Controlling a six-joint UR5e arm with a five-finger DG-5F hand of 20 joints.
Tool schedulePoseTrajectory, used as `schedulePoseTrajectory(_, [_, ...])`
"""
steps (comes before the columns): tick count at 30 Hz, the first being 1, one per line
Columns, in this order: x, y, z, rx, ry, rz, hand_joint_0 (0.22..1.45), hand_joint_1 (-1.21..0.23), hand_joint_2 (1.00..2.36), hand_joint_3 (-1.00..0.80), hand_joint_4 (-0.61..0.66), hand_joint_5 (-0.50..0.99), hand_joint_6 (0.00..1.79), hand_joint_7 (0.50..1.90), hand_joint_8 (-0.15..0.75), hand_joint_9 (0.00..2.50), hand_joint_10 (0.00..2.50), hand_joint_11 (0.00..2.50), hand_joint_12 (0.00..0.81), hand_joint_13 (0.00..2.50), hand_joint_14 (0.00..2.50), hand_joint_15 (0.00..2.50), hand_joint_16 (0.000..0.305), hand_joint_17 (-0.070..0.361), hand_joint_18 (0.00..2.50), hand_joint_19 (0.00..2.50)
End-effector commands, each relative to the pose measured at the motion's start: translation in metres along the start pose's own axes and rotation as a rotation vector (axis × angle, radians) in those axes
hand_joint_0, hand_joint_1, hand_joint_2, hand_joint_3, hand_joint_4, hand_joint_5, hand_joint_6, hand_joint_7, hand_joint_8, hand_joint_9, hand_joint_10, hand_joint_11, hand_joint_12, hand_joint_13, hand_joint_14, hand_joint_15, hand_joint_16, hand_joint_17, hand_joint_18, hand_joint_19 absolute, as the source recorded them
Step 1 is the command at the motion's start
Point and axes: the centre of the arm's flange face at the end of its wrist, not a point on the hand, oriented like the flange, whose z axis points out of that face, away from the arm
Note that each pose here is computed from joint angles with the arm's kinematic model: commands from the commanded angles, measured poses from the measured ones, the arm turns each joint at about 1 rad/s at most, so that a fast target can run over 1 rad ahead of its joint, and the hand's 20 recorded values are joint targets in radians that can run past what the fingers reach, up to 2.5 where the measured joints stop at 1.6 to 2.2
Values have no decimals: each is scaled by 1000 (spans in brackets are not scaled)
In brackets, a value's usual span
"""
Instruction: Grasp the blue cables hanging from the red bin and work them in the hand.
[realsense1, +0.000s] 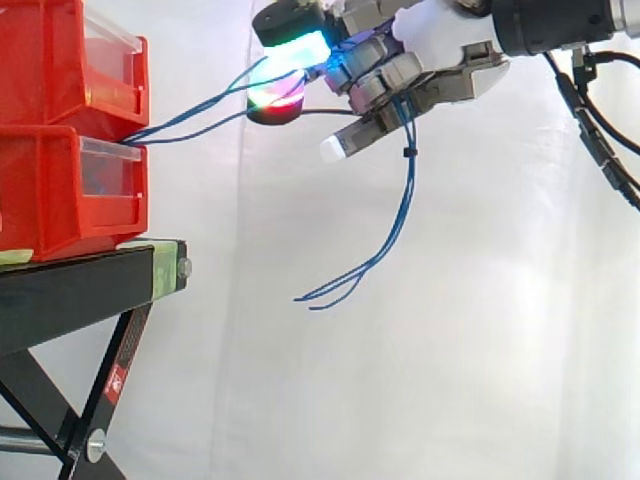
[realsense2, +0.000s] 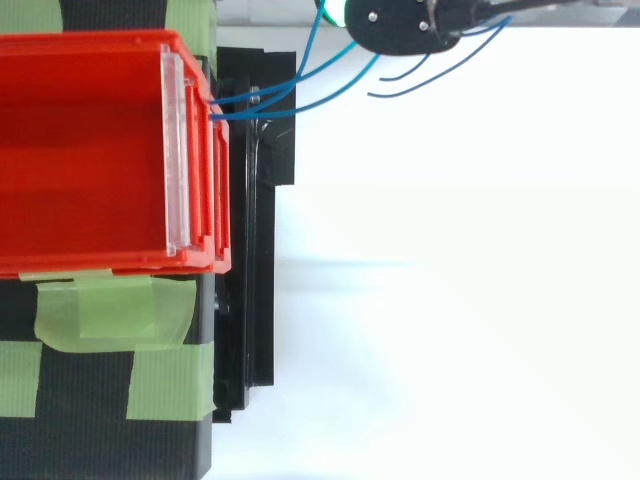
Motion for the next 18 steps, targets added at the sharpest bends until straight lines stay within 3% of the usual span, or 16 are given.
schedulePoseTrajectory(1, [-3,1,-3,13,3,10,1185,-644,1258,421,257,250,447,1158,375,473,2500,2143,440,793,2500,1410,47,105,720,190])
schedulePoseTrajectory(8, [-6,5,-6,7,6,31,1247,-672,1297,514,189,321,467,1189,356,498,2500,2147,459,778,2500,1450,46,104,652,196])
schedulePoseTrajectory(9, [-8,7,-6,4,5,31,1146,-692,1594,331,174,334,471,1196,354,499,2500,2129,459,779,2500,1468,45,102,674,209])
schedulePoseTrajectory(11, [-13,14,-10,-7,-1,41,1138,-699,1637,307,164,337,474,1191,347,500,2500,2141,450,769,2500,1491,44,99,669,217])
schedulePoseTrajectory(14, [-13,15,-10,-7,-1,41,1186,-709,1564,368,132,359,466,1197,334,505,2500,2120,444,753,2500,1447,42,95,636,243])
schedulePoseTrajectory(18, [-15,17,-12,-13,2,60,1189,-710,1576,362,97,388,429,1218,323,520,2500,2141,434,749,2500,1427,40,91,628,270])
